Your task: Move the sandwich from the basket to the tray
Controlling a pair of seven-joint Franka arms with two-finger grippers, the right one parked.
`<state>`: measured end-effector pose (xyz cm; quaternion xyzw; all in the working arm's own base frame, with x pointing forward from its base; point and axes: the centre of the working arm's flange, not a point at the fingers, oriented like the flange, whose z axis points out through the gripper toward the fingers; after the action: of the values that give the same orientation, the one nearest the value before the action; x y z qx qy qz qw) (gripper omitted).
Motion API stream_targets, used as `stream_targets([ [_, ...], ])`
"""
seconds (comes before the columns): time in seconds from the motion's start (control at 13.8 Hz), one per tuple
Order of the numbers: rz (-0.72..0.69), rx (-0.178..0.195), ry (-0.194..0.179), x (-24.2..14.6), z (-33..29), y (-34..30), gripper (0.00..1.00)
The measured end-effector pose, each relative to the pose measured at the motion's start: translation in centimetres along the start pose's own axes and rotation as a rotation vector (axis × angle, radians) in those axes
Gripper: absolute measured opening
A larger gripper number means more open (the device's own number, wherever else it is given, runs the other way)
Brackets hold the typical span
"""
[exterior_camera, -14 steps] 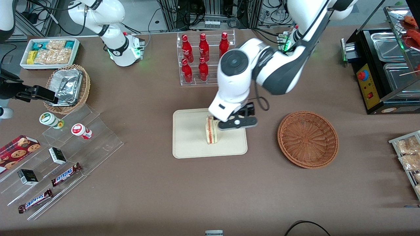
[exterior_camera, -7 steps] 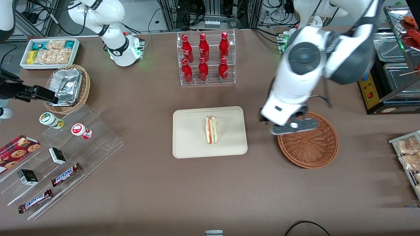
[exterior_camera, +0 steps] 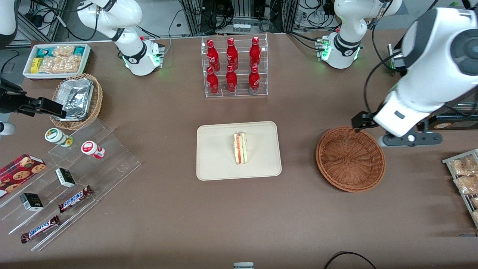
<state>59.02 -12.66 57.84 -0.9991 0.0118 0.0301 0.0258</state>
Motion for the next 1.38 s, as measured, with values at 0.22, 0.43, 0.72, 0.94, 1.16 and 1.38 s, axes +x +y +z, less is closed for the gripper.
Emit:
stream_targets([
  [0.22,-0.003,0.006,-0.006,-0.7,0.0,-2.3,1.00],
  [0.43,-0.028,-0.002,0.009,-1.3,-1.1,-3.9,1.00],
  [0.72,-0.045,-0.006,0.026,-1.6,-2.1,-6.7,1.00],
  [0.94,-0.044,-0.007,0.038,-1.6,-2.6,-8.1,1.00],
  [1.16,-0.037,-0.008,0.048,-1.6,-3.2,-8.0,1.00],
  [1.38,-0.027,-0.007,0.050,-3.2,-4.8,-8.1,1.00],
])
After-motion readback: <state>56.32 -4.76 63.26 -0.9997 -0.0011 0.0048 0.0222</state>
